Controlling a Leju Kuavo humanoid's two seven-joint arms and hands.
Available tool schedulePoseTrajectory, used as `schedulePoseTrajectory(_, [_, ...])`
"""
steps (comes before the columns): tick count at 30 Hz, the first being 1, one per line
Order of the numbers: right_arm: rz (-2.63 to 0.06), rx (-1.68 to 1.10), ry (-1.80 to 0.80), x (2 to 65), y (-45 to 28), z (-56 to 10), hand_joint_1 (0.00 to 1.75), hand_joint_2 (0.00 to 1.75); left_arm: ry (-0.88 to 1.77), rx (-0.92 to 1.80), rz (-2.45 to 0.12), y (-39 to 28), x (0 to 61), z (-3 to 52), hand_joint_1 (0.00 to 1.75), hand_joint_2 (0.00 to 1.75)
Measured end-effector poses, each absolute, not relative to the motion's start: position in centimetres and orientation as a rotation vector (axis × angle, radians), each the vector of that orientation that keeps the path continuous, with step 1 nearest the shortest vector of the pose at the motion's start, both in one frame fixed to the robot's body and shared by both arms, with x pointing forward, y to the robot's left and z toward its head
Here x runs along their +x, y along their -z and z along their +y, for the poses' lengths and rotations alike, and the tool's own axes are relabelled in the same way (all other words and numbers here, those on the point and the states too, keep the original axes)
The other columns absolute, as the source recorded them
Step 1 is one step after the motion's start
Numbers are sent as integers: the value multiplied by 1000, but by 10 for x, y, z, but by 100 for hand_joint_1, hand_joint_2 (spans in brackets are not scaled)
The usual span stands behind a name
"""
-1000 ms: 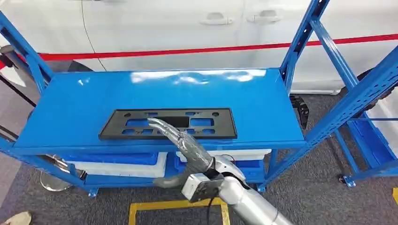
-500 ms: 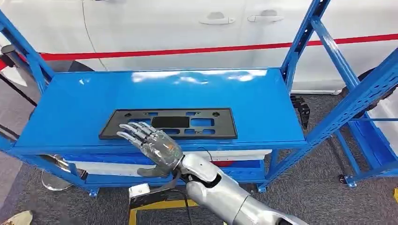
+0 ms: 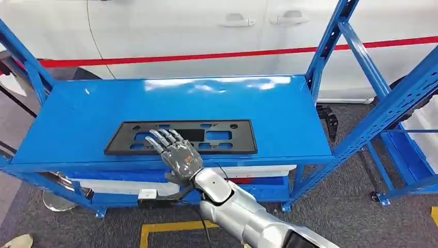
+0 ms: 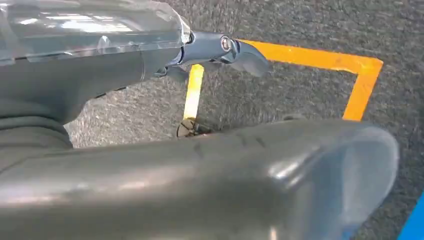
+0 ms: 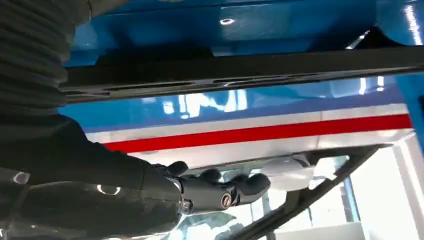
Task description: Take the parts from the cabinet and place them on the table.
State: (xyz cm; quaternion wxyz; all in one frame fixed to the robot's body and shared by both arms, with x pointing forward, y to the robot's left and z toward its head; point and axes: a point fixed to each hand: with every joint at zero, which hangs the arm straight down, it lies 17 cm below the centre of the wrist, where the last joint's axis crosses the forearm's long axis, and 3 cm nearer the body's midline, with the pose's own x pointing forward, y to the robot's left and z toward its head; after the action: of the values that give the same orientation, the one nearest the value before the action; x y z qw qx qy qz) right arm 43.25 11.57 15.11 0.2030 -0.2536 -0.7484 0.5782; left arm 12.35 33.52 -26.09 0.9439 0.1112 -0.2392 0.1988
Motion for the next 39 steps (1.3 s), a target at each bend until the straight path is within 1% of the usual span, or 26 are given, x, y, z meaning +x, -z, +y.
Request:
schedulePoseTrajectory(5, [-2047, -796, -1618, 446, -153, 108, 0, 175, -395, 222, -492, 260, 125, 336, 0, 0])
schedulePoseTrajectory(10, [-1976, -860, -1638, 456, -139, 94, 0, 175, -385, 224, -491, 260, 125, 338, 0, 0])
schedulePoseTrajectory(21, [-1892, -1089, -1682, 481, -145, 73, 0, 175, -360, 219, -492, 260, 127, 337, 0, 0])
schedulePoseTrajectory(33, [-1826, -1125, -1712, 491, -136, 60, 0, 175, -351, 223, -499, 259, 130, 342, 0, 0])
schedulePoseTrajectory(37, [-1805, -1174, -1705, 499, -142, 53, 0, 175, -343, 224, -505, 259, 133, 343, 0, 0])
schedulePoseTrajectory(39, [-1743, -1220, -1741, 503, -134, 46, 0, 175, -340, 225, -507, 258, 134, 343, 0, 0])
